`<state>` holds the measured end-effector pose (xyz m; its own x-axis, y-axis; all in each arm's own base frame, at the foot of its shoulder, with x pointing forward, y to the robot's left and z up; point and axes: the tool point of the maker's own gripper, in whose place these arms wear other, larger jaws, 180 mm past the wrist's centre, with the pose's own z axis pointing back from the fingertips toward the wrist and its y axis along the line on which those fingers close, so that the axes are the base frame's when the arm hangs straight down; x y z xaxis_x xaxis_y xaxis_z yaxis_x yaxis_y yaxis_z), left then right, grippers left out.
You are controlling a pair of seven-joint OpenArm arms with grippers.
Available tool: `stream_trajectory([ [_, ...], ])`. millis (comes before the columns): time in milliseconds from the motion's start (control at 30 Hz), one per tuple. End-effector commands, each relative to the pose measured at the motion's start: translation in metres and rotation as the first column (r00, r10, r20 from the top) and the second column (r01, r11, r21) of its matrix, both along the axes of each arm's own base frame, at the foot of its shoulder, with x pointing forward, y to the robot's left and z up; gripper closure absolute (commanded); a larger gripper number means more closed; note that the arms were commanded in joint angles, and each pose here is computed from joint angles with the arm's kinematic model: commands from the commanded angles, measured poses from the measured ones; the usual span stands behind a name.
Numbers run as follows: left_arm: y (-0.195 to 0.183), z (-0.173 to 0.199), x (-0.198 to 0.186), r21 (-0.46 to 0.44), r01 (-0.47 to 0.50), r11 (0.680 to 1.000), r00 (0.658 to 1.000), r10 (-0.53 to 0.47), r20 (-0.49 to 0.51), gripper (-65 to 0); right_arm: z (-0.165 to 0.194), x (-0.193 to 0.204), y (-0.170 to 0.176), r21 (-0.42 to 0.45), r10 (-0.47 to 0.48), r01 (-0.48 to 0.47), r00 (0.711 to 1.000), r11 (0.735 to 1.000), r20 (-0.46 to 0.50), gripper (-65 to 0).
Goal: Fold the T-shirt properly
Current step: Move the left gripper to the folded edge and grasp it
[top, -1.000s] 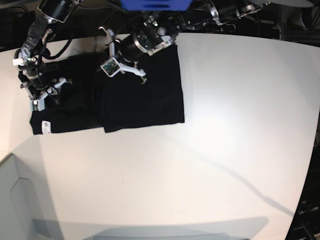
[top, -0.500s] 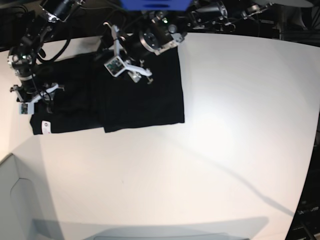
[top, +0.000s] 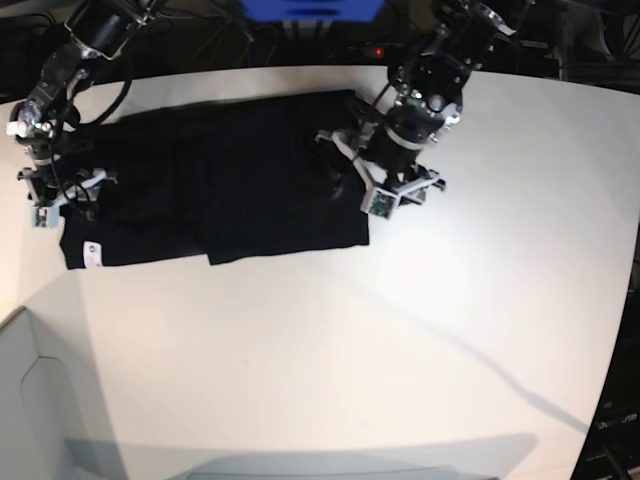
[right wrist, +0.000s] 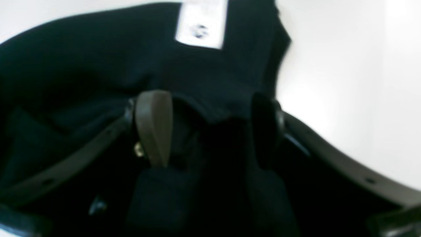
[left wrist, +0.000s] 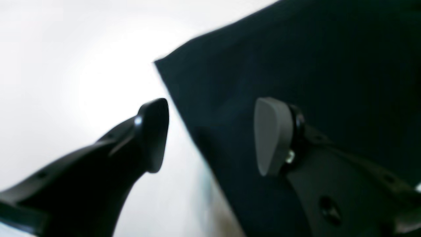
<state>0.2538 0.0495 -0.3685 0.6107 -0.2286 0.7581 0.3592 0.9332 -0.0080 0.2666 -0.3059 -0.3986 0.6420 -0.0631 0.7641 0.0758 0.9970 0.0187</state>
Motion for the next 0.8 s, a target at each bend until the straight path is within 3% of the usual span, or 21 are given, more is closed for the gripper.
stream_trajectory([
  [0,-0.002,0.006,0.006,-0.016,-0.010,1.000,1.000,0.010,0.027,-39.9,0.016,0.014,-0.007,-0.015,0.008,-0.007,0.998,1.000,0.062,-38.5],
  [167,0.007,-0.021,0.008,-0.017,-0.090,0.996,0.995,0.089,-0.044,-39.9,0.011,0.007,-0.023,-0.010,-0.036,0.036,0.998,0.999,0.047,-38.5],
  [633,0.003,-0.047,0.007,-0.006,-0.113,0.994,0.988,0.111,-0.111,-39.8,-0.031,-0.021,-0.018,0.056,-0.044,0.048,0.997,0.997,-0.071,-37.9],
  [767,0.003,-0.048,0.007,-0.005,-0.113,0.994,0.987,0.111,-0.112,-39.7,-0.039,-0.028,-0.009,0.069,-0.034,0.040,0.995,0.997,-0.095,-31.3],
])
